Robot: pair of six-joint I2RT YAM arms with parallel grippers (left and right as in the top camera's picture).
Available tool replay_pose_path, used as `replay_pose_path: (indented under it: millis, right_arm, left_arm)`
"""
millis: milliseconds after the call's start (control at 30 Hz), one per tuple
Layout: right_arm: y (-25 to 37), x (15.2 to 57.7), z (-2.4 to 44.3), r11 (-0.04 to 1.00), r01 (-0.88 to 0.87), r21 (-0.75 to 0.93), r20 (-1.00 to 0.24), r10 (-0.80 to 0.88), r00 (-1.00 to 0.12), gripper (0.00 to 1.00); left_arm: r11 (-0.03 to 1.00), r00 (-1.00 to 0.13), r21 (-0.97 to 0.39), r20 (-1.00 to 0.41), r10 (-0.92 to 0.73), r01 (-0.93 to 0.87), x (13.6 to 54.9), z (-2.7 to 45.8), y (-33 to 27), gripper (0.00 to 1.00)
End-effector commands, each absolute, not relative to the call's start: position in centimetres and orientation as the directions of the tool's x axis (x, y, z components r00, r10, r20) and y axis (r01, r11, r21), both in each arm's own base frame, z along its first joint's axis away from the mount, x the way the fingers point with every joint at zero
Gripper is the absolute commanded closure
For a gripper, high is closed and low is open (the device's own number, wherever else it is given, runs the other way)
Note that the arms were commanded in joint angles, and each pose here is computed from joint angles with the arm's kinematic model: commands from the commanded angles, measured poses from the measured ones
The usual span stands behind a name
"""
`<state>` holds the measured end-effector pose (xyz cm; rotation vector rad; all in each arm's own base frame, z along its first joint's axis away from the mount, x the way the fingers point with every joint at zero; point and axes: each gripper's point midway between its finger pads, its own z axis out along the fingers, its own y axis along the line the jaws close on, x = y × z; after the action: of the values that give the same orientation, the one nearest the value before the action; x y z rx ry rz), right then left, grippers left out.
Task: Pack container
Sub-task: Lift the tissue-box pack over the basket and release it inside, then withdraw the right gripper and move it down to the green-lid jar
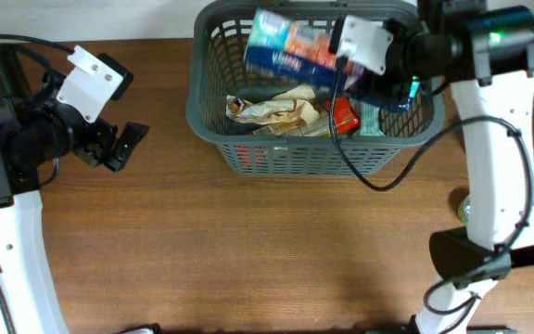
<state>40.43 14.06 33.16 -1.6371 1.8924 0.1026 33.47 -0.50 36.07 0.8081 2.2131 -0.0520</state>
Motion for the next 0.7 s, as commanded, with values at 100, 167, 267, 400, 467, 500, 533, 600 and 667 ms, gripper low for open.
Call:
replay_pose_path:
  millis: [100, 167, 267, 400, 467, 500, 533, 600, 667]
  right_arm:
    - [15.5, 40.7, 32.1, 0.09, -0.936, -0.34, -0.508, -0.855, 0.103, 0.46]
    - [15.5, 40.8, 31.8, 0.09, -0.939, -0.332, -0.51, -0.854, 0.099, 0.36]
    - [16.0, 40.5, 32.8, 0.091, -0.933, -0.347, -0.536, -0.836, 0.118, 0.11]
    - [14.4, 42.0, 37.2, 0.362, -0.853, -0.377, -0.61, -0.79, -0.065, 0.1]
    - [11.5, 43.4, 39.2, 0.59, -0.72, -0.365, -0.649, -0.716, -0.258, 0.08]
    - [9.2, 43.9, 39.9, 0.708, -0.614, -0.35, -0.666, -0.649, -0.369, 0.07]
    - [7.2, 44.2, 40.3, 0.785, -0.521, -0.336, -0.674, -0.586, -0.449, 0.06]
    - [2.3, 44.3, 40.3, 0.91, -0.295, -0.291, -0.686, -0.413, -0.598, 0.04]
    - [-3.1, 43.8, 39.5, 0.973, -0.059, -0.221, -0.687, -0.199, -0.699, 0.03]
  left_arm:
    - [0.794, -0.505, 0.218, -0.67, 0.545, 0.568, 33.5, 35.9, -0.2, 0.01]
    - [0.794, -0.505, 0.218, -0.67, 0.545, 0.568, 33.5, 35.9, -0.2, 0.01]
    - [0.794, -0.505, 0.218, -0.67, 0.545, 0.568, 33.5, 35.9, -0.2, 0.01]
    - [0.794, -0.504, 0.218, -0.67, 0.545, 0.568, 33.5, 35.9, -0.2, 0.01]
    - [0.794, -0.504, 0.218, -0.67, 0.545, 0.568, 33.5, 35.9, -0.2, 0.01]
    - [0.794, -0.505, 0.218, -0.67, 0.545, 0.568, 33.5, 35.9, -0.2, 0.01]
    - [0.794, -0.505, 0.218, -0.67, 0.545, 0.568, 33.5, 35.9, -0.2, 0.01]
    - [0.794, -0.505, 0.218, -0.67, 0.545, 0.568, 33.5, 35.9, -0.2, 0.01]
    - [0.794, -0.505, 0.218, -0.67, 0.545, 0.568, 33.5, 35.9, -0.2, 0.01]
